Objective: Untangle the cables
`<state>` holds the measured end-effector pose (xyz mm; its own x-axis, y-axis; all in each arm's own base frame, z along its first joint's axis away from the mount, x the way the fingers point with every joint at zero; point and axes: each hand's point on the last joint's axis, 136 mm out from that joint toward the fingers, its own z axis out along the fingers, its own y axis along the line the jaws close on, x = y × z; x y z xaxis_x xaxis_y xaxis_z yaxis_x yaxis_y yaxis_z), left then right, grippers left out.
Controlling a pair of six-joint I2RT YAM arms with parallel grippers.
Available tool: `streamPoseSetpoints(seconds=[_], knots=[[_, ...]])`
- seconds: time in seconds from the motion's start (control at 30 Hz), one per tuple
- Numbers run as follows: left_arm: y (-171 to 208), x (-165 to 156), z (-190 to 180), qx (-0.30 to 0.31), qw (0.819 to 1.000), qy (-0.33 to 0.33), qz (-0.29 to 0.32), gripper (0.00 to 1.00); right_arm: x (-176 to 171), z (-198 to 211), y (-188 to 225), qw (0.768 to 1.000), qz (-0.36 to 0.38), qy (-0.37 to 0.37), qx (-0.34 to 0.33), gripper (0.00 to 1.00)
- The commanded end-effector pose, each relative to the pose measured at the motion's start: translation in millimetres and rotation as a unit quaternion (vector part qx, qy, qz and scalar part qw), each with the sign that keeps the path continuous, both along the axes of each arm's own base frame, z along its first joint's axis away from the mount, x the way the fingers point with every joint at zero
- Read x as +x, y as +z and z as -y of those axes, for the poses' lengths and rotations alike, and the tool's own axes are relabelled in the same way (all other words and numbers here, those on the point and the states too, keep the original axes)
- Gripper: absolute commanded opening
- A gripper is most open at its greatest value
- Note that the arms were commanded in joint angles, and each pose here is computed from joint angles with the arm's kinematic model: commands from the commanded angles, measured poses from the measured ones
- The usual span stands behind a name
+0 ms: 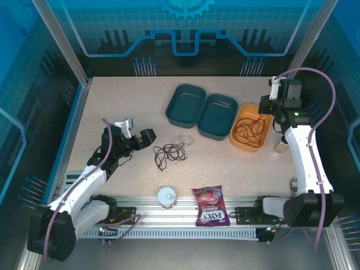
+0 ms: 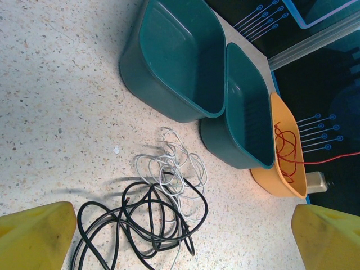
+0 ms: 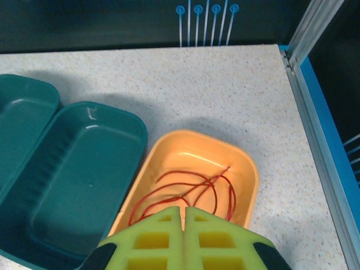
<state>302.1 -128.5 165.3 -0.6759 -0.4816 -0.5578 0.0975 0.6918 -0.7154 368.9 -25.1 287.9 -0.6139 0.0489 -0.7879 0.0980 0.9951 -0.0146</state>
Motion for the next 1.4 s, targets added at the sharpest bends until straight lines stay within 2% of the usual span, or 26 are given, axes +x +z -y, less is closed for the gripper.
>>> streamPoseSetpoints(seconds=[0.0, 0.27, 0.77, 1.07, 1.37], knots=[[-4, -3, 3, -0.001, 1.000, -0.007, -0.002, 0.99, -10, 10, -4, 0.999, -0.015, -0.028, -0.026, 0.00], [-6, -2, 2, 0.001, 1.000, -0.003, -0.004, 0.99, -11, 26, -18, 0.995, -0.050, -0.056, -0.062, 0.00], [-6, 3, 4, -0.003, 1.000, -0.007, -0.007, 0.99, 12, 36, -73, 0.981, -0.126, -0.077, -0.122, 0.00], [-7, 2, 5, -0.003, 1.000, -0.009, -0.009, 0.99, 40, 28, -108, 0.973, -0.165, -0.068, -0.147, 0.00], [-7, -4, 3, -0.001, 1.000, -0.006, -0.009, 0.99, 80, 22, -141, 0.971, -0.187, -0.053, -0.142, 0.00]])
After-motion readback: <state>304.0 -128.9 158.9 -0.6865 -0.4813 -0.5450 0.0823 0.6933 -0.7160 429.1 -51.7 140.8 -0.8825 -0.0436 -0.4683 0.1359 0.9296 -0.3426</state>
